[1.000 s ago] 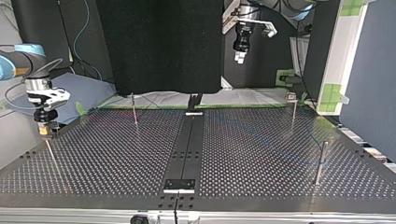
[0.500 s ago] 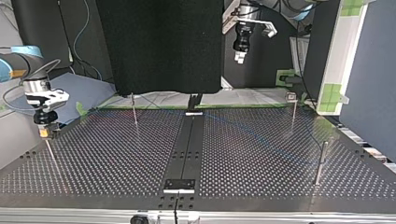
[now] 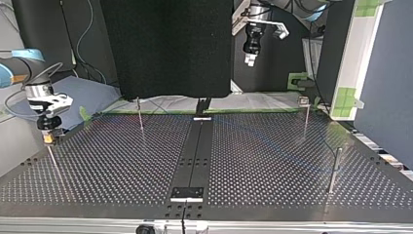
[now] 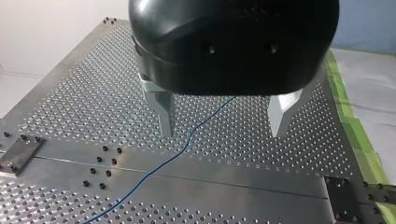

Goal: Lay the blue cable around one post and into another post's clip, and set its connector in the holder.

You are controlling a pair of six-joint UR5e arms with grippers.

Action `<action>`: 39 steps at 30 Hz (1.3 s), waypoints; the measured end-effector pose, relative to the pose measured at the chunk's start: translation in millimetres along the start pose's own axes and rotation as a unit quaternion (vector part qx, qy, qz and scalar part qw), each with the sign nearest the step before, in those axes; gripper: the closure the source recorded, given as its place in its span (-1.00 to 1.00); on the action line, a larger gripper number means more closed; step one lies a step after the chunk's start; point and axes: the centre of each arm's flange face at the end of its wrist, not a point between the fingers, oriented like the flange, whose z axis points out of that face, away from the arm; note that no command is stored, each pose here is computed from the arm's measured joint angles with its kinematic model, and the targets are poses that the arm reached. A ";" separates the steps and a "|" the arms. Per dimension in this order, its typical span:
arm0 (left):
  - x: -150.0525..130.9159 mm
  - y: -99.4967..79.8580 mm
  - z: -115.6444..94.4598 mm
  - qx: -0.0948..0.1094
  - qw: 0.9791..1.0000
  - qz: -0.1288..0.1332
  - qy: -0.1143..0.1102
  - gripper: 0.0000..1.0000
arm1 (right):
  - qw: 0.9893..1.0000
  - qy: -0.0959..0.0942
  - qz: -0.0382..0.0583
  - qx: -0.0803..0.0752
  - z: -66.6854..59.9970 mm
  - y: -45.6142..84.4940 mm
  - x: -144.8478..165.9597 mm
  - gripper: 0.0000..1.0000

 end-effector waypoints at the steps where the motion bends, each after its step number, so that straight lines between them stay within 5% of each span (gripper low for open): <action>1: 0.0 0.0 0.0 0.000 1.000 0.000 0.000 -1.00 | 1.000 0.000 0.000 0.001 0.5 0.1 0.3 1.00; 39: -0.7 -0.6 3.0 0.000 1.000 0.000 0.001 -1.00 | 1.000 0.011 -0.006 0.015 4.3 11.4 1.8 1.00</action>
